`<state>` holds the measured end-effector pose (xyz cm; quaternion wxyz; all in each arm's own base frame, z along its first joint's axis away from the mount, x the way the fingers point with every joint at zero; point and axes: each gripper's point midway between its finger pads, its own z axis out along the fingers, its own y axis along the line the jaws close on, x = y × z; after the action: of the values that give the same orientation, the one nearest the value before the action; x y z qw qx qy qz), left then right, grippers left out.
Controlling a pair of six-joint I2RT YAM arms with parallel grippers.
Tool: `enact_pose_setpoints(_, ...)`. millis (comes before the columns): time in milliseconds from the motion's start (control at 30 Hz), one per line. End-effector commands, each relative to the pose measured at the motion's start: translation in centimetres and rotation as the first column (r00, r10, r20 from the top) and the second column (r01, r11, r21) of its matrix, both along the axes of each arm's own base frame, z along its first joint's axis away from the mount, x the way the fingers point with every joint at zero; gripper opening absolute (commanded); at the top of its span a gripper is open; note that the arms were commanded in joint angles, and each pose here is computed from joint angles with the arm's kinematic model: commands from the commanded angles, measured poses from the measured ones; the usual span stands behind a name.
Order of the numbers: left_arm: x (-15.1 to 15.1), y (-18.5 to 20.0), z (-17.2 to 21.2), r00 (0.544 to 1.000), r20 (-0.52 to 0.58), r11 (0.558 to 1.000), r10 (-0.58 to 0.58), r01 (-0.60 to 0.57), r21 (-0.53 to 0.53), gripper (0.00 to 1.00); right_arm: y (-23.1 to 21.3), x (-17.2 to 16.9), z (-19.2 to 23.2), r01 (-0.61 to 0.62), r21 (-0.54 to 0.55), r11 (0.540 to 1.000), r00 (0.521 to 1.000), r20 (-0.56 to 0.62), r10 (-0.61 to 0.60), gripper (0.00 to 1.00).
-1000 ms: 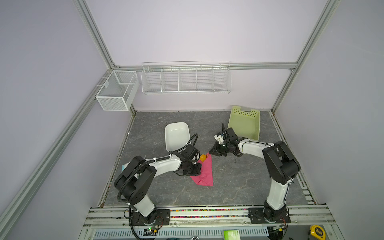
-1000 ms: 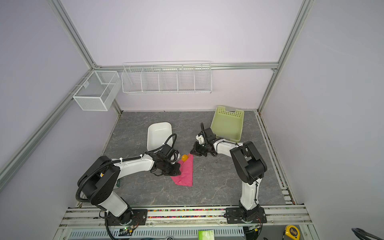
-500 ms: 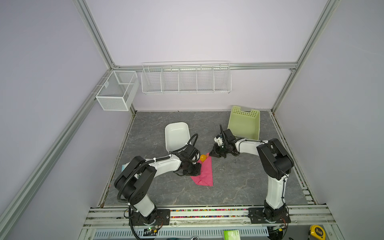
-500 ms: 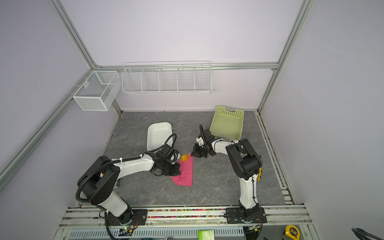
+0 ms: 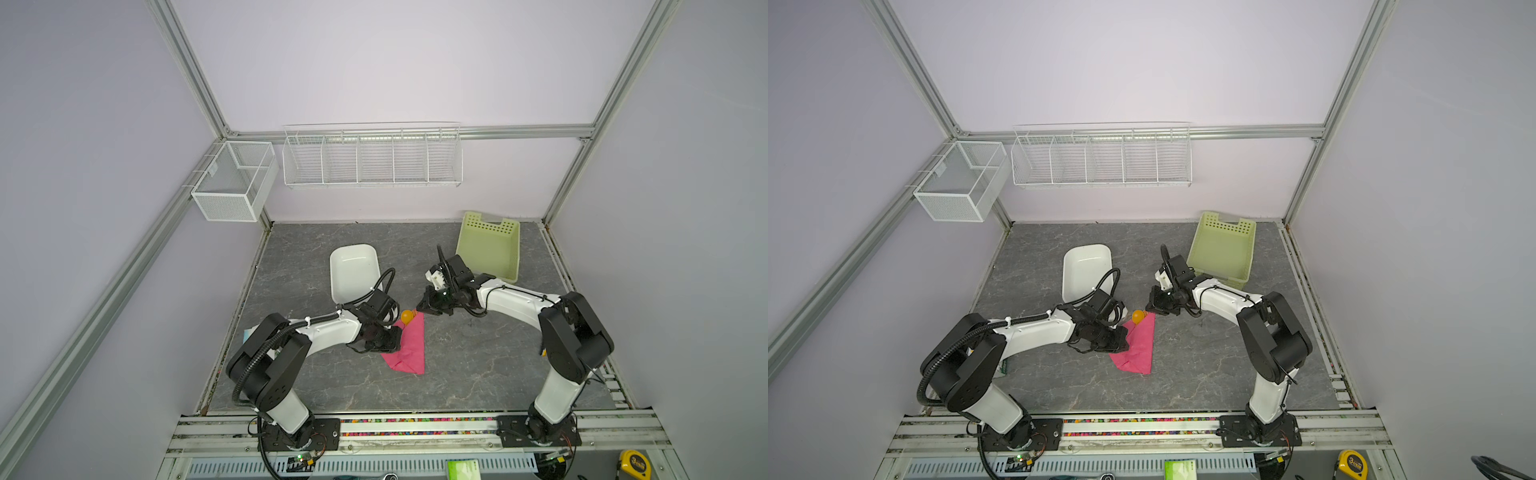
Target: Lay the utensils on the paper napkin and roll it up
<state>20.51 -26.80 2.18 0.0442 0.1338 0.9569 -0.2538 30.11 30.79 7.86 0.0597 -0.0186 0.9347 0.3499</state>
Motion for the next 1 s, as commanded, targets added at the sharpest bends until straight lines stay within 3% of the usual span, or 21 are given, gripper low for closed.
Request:
enact_pose_setpoints(0,-1.2,1.5,-1.1,0.999,-0.032,0.998,0.008,-0.007,0.058,0.0,0.9,-2.8,0.1,-0.037,-0.028,0.999,0.997,-0.067,0.035,0.07)
enact_pose_setpoints(333,-1.2,0.9,-0.9,0.999,-0.033,1.0,0.015,-0.014,0.017,0.0,3.6,-5.7,-2.0,-0.091,-0.07,0.993,0.99,-0.118,0.082,0.07)
enact_pose_setpoints(967,-1.0,0.6,-0.6,1.0,-0.025,1.0,0.014,-0.014,0.006,0.0,5.1,-5.8,-5.5,-0.125,-0.075,0.989,0.978,-0.177,0.11,0.07)
